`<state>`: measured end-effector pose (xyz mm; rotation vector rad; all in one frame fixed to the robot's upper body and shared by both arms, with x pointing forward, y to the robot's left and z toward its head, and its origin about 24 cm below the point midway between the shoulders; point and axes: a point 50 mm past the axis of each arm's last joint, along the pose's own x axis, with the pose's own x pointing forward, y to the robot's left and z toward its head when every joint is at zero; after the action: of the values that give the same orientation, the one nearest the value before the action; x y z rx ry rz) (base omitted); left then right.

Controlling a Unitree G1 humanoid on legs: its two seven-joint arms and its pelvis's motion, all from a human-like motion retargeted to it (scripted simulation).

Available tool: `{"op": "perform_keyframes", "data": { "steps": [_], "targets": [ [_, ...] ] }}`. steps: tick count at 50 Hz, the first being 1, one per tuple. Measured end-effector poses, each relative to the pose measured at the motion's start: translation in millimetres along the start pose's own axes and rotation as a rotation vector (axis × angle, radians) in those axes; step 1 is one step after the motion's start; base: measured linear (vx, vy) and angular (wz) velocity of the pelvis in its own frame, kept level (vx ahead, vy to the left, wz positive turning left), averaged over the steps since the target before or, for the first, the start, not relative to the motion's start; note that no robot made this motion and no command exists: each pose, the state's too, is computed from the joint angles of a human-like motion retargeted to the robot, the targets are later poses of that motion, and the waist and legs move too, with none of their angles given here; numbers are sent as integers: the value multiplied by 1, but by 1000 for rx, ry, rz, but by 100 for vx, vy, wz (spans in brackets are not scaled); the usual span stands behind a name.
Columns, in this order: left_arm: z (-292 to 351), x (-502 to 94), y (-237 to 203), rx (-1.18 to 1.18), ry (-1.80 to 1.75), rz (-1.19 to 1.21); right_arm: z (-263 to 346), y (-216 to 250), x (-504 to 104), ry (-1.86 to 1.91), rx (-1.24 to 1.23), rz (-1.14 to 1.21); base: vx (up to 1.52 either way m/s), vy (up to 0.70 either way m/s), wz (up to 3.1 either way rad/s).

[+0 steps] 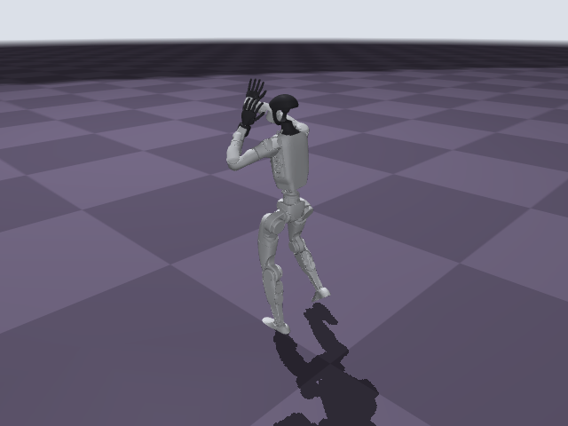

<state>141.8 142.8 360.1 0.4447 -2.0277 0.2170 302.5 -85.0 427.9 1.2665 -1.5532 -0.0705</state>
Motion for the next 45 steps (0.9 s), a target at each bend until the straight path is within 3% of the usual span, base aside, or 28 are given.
{"op": "perform_keyframes", "data": {
  "steps": [22, 37, 43, 45],
  "targets": [
    [-6, -5, 11, 114, 10, 39, 5, 17, 21, -8, 71, 21, 50, -8, 15],
    [7, 5, 13, 58, -81, 40, -2, 19, 4, 29, 106, -55, 39, 4, -11],
    [8, 2, 8, 28, -62, 40, -1, 4, 1, 14, 58, -71, 43, 17, -6],
    [7, 8, 7, 64, -107, 49, 12, 3, 25, -130, -5, -23, 32, 15, -2]
  ]
}}
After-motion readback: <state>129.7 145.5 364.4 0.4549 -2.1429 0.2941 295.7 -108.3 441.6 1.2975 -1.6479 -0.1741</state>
